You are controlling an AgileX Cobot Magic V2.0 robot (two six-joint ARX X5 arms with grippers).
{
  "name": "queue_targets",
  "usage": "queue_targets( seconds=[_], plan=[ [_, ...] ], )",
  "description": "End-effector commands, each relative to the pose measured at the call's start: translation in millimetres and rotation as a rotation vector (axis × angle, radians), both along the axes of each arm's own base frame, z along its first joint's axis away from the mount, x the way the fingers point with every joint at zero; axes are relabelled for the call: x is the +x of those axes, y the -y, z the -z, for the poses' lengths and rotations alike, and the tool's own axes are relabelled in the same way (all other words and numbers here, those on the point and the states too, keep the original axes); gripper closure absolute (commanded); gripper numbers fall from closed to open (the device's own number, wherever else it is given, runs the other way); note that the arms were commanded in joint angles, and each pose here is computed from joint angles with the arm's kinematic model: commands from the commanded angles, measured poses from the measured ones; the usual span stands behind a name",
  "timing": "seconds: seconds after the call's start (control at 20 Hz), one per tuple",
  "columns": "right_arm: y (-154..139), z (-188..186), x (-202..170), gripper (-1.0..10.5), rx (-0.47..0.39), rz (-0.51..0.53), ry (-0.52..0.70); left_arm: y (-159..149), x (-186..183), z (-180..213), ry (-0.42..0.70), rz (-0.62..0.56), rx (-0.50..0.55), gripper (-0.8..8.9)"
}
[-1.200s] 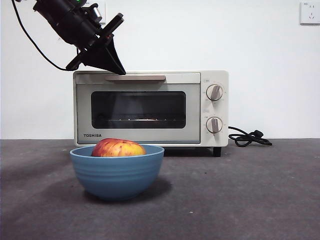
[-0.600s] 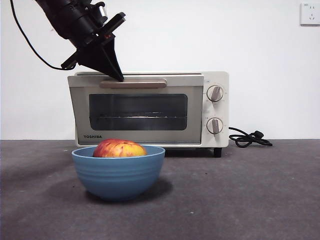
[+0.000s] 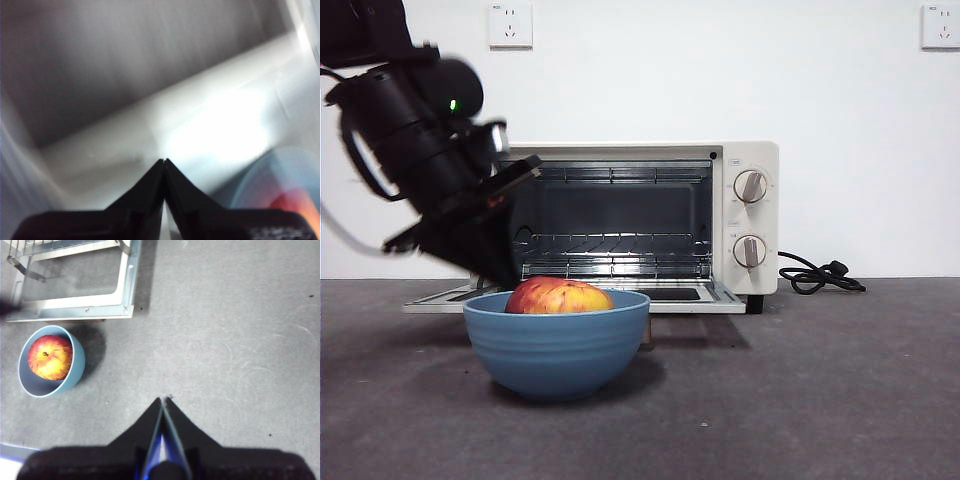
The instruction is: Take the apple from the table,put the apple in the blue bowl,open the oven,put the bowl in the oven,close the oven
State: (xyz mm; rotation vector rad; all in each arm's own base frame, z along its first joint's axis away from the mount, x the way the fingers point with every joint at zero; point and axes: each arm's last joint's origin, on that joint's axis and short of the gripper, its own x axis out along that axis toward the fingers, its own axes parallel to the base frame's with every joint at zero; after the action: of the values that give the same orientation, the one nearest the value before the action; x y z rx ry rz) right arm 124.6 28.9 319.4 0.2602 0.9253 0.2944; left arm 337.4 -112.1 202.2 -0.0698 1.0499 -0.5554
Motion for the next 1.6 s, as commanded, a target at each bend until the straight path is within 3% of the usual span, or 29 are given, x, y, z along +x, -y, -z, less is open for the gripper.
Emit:
queue_targets(
  seconds=[0.05, 0.35, 0.75, 1.0, 1.25, 1.6],
  plan=[
    [0, 2, 1, 9.5, 0.002, 0.002, -0.002, -1, 0, -2, 0.005, -0.001, -0.006, 8.19],
    [0, 3, 1, 9.5, -0.002, 0.002, -0.003, -1, -3, -6, 0.004, 0.014, -0.026, 8.2],
    [-3, 10, 15, 9.5, -0.011, -0.008, -0.058, -7, -24, -47, 0.09, 0.034, -0.038, 8.19],
    [-13, 8, 34, 9.5, 0.135, -0.091, -0.023, -16, -53, -80, 0.13, 0.06, -0.031, 8.19],
    [-55, 16, 56, 9.5, 0.218, -0.166, -0.053, -27, -91, -117, 0.189, 0.061, -0.045, 8.19],
    [-139, 58, 88, 9.3, 0.115, -0.283, -0.263, -46, -151, -144, 0.195, 0.087, 0.019, 8.18]
  ],
)
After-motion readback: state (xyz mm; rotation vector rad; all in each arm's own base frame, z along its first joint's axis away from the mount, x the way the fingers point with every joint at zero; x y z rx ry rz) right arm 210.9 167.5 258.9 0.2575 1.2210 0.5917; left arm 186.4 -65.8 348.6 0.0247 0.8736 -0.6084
